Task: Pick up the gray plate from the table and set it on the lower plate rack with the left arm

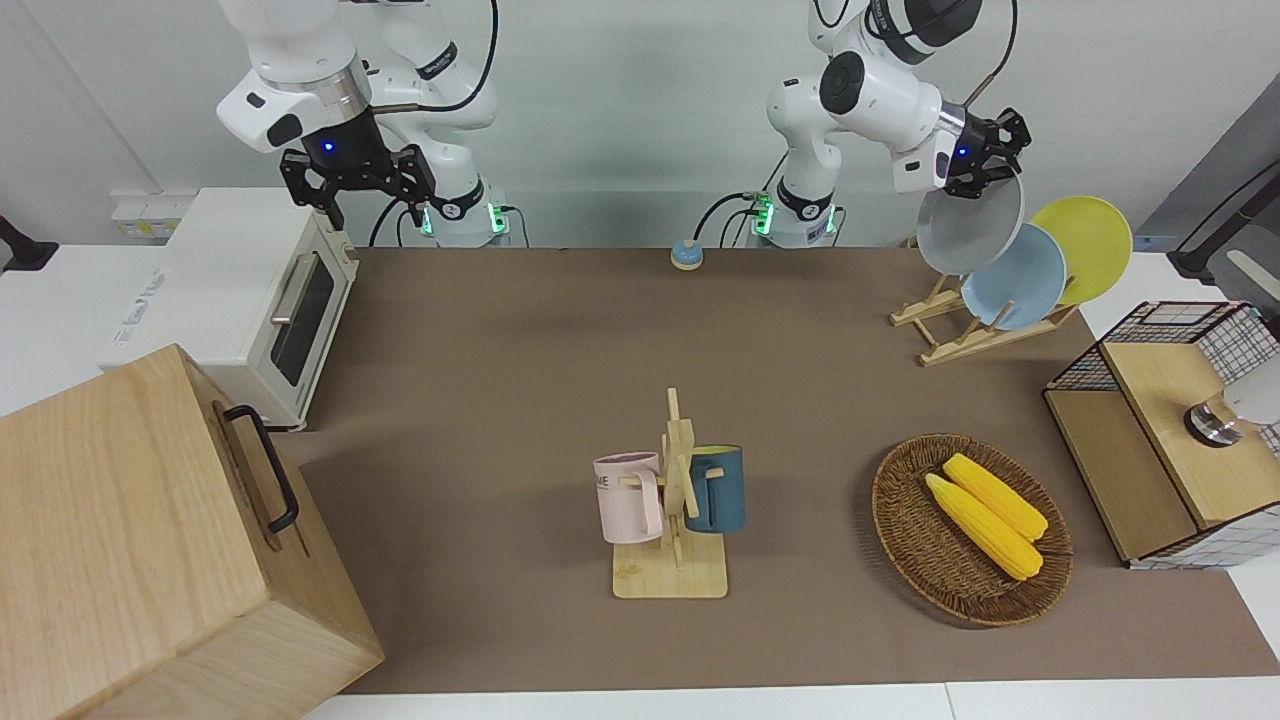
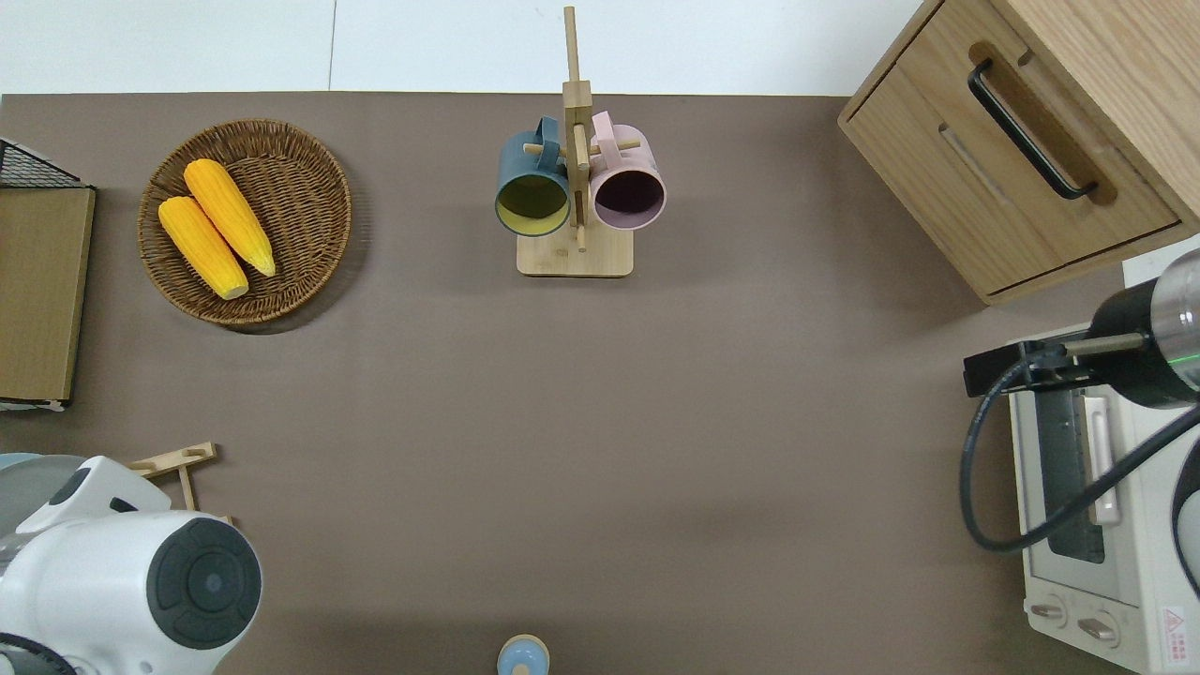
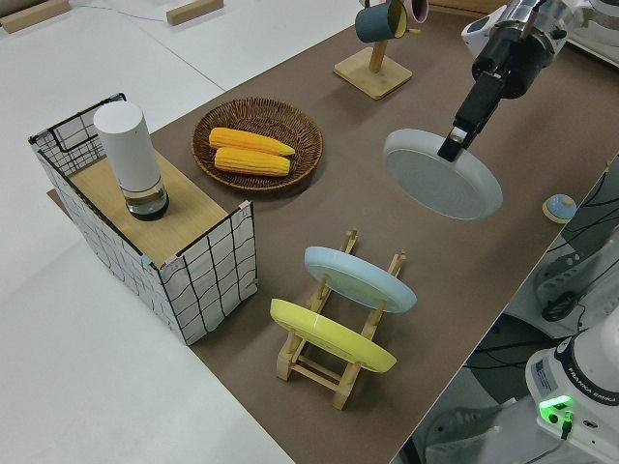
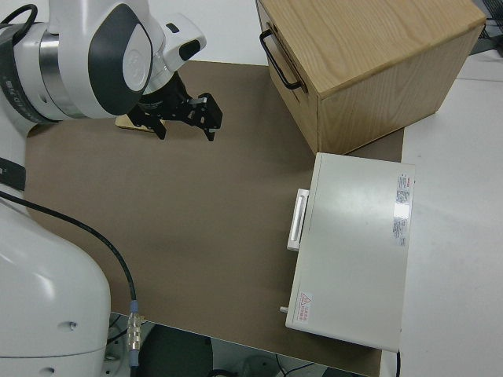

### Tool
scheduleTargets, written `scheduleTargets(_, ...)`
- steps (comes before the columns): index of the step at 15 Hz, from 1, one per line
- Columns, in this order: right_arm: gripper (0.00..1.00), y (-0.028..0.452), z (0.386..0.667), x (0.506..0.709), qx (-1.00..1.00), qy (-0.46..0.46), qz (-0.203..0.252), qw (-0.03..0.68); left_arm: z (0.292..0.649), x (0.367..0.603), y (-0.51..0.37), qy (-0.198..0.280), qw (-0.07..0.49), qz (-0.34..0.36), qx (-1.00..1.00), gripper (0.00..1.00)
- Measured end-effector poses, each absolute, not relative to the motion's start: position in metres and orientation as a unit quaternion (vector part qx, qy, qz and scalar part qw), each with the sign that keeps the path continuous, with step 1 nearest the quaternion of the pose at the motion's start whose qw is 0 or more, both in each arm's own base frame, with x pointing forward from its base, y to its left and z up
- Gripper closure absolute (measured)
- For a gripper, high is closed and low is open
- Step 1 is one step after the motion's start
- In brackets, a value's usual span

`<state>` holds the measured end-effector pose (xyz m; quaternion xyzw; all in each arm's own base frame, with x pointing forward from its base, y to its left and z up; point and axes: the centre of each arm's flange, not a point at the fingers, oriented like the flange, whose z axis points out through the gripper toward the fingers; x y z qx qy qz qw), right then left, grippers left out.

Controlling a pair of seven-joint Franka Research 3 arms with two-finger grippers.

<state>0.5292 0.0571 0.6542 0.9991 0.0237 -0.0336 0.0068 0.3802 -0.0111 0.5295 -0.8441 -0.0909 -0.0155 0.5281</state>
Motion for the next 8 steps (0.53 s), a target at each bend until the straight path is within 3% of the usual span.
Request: scheduleTargets(8, 0.01, 0.057, 0.654, 0.529, 0.999, 0.024, -0.034, 0.007, 0.488, 0.386, -0.004, -0.135, 0.558, -0.032, -0.818, 0.90)
